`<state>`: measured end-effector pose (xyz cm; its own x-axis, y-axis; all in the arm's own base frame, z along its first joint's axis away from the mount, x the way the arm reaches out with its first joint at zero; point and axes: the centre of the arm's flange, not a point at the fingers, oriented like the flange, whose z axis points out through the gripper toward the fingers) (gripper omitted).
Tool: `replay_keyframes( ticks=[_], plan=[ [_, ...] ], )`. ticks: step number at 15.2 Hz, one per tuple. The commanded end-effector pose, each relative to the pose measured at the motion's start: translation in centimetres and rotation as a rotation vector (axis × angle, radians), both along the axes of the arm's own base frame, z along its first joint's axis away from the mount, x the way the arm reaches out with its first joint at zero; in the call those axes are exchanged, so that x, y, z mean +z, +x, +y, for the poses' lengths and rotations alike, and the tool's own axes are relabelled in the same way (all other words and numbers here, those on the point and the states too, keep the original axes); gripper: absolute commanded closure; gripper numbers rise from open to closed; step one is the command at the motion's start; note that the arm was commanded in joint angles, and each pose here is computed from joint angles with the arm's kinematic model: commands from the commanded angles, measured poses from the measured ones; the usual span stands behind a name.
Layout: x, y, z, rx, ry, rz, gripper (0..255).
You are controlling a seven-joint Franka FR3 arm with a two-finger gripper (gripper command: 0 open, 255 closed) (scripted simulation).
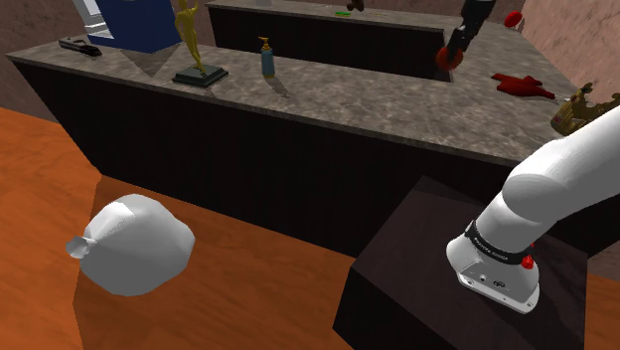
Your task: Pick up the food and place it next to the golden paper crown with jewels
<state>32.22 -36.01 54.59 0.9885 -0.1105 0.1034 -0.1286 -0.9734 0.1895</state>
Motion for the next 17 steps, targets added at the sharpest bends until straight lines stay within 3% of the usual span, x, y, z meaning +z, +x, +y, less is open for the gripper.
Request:
replay_keyframes(
  ticks=[1,17],
  plan=[
    [-0.1,-3.1,-0.7,0.002,0.0,0.0,255],
    [-0.1,-23.2,-7.2,0.002,0.0,0.0,255]
  ],
)
